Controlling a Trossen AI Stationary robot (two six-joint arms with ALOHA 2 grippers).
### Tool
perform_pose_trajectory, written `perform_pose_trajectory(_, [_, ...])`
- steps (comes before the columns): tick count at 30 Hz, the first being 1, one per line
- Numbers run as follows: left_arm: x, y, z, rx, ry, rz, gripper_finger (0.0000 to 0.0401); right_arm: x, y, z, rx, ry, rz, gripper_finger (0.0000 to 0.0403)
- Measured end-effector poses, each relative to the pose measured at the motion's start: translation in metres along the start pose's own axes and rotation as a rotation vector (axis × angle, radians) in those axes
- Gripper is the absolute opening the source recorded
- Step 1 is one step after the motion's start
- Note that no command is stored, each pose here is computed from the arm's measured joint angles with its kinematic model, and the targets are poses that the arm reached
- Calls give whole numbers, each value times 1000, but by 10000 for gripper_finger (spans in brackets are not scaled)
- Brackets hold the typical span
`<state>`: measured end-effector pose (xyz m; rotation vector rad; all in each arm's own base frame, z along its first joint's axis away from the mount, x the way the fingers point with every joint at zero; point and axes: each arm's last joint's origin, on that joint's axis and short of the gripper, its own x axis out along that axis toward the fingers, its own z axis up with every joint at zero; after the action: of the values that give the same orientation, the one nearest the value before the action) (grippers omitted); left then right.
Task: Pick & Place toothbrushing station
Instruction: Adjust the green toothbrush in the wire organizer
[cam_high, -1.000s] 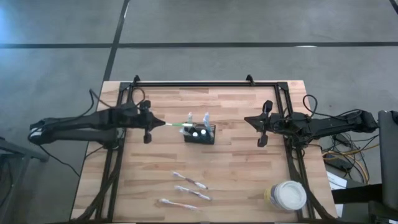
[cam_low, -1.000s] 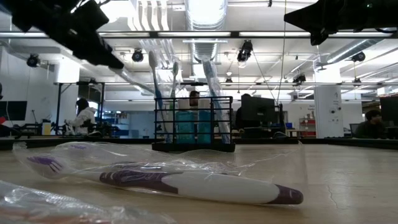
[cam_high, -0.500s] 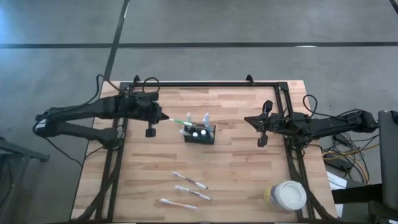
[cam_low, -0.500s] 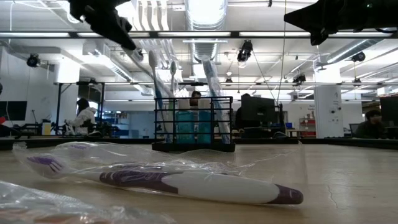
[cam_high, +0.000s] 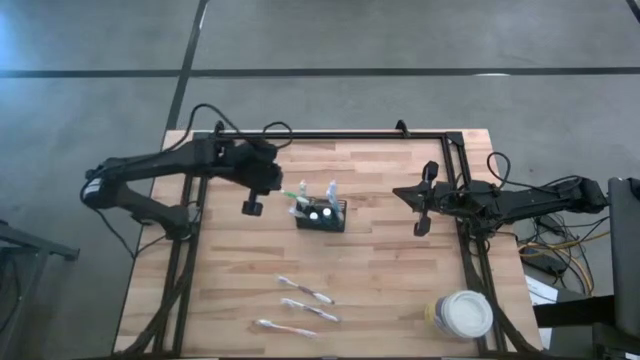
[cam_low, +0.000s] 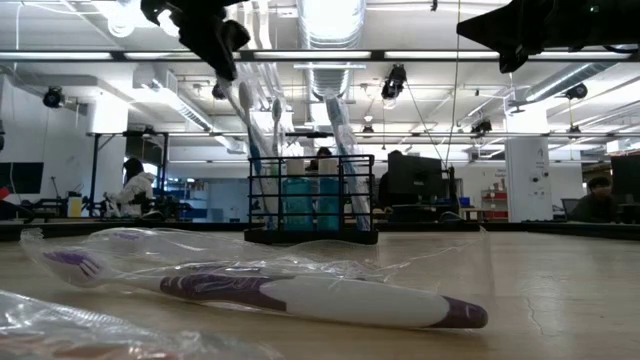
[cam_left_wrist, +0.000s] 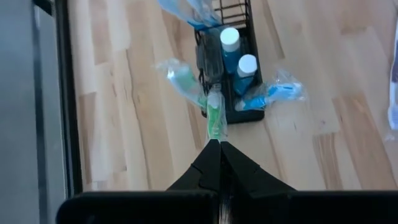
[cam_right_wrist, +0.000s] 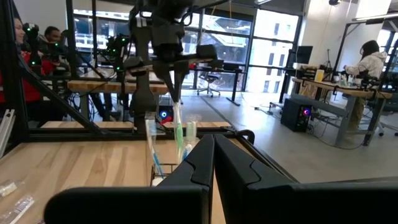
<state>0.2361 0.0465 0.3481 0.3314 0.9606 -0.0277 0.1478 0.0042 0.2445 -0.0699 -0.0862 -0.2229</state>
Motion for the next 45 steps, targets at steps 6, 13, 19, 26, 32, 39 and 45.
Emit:
perform_pose_trajectory(6, [6,10,26,58,83,-48,3,0,0,0,0,1,0,8])
perform_pose_trajectory(13, [23,16,52,122,171,-109,3,0,0,0,-8,1,0,8])
perform_pose_trajectory(19, [44,13,62,156,228,-153,3,0,0,0,-15,1,0,8])
perform_pose_trajectory(26, [63,8,66,180,259,-177,3,0,0,0,-16,1,0,8])
perform_pose_trajectory(32, [73,8,68,185,261,-179,3,0,0,0,-16,1,0,8])
perform_pose_trajectory(39, [75,8,67,191,265,-181,3,0,0,0,-16,2,0,8])
perform_pose_trajectory(45, [76,7,66,195,271,-185,17,0,0,0,-16,2,0,8])
